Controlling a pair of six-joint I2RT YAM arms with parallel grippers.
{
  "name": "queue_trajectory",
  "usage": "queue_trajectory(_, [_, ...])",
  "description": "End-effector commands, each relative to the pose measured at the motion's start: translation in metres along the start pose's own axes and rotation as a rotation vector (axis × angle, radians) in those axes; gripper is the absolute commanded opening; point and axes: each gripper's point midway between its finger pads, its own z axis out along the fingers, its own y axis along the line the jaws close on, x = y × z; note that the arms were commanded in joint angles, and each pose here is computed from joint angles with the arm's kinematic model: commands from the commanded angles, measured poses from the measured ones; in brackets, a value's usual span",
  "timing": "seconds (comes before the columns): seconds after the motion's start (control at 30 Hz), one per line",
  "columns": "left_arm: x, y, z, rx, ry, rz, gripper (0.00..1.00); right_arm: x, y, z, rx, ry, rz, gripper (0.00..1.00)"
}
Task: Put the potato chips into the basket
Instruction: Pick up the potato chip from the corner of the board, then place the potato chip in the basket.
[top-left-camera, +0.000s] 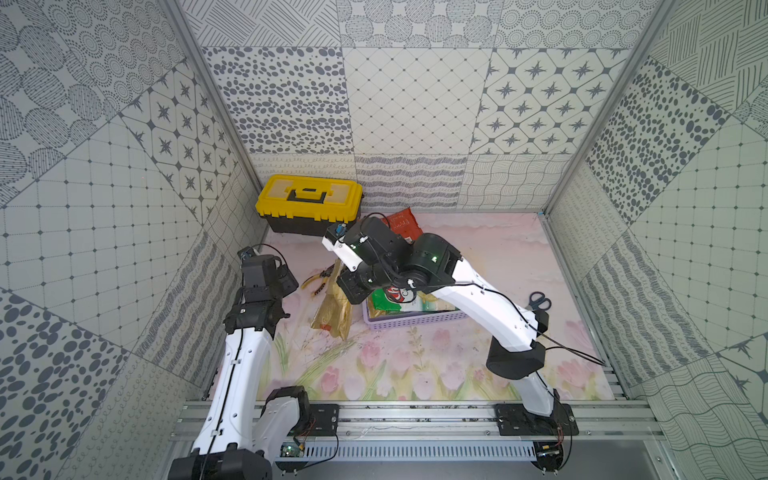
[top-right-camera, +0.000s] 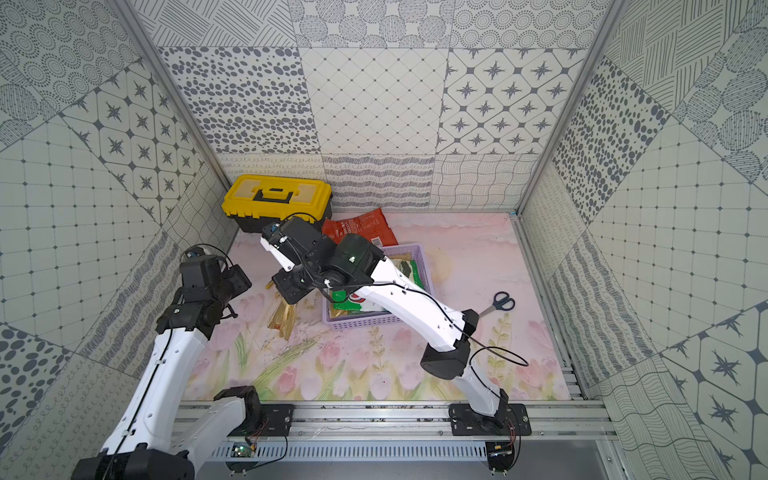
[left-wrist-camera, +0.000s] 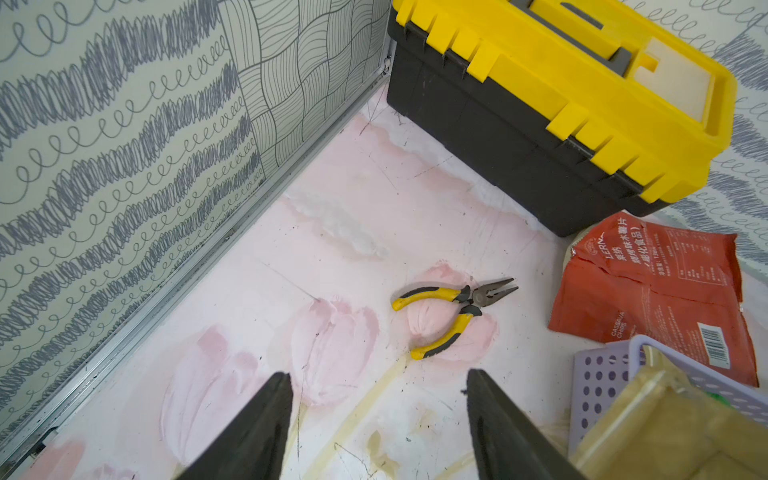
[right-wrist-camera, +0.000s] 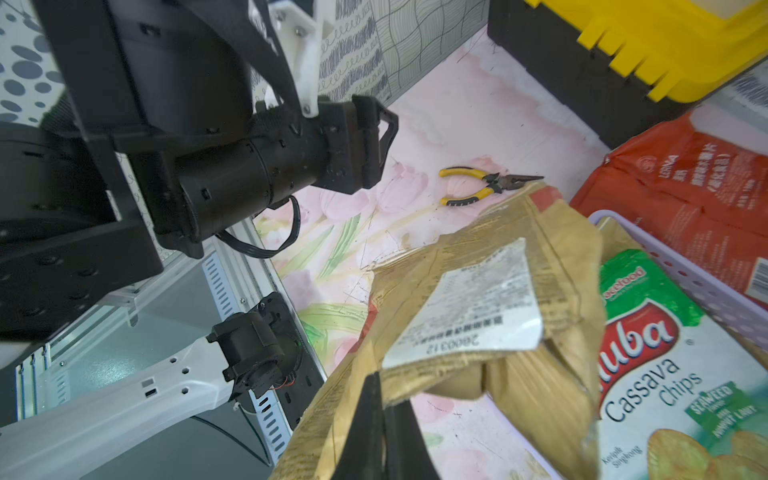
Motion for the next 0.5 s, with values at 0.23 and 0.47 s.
queue_trajectory(0.23, [0.004, -0.004, 0.005, 0.024, 0.022, -0.02, 0.7, 0.048, -0.126, -0.048, 0.2, 0.157, 0.106, 0.0])
queue_trajectory(0.47, [0.007, -0.006, 0.007, 0.032, 0.033, -0.023, 0.7, 0.11, -0.189, -0.039, 0.195, 0.267, 0.282, 0.0])
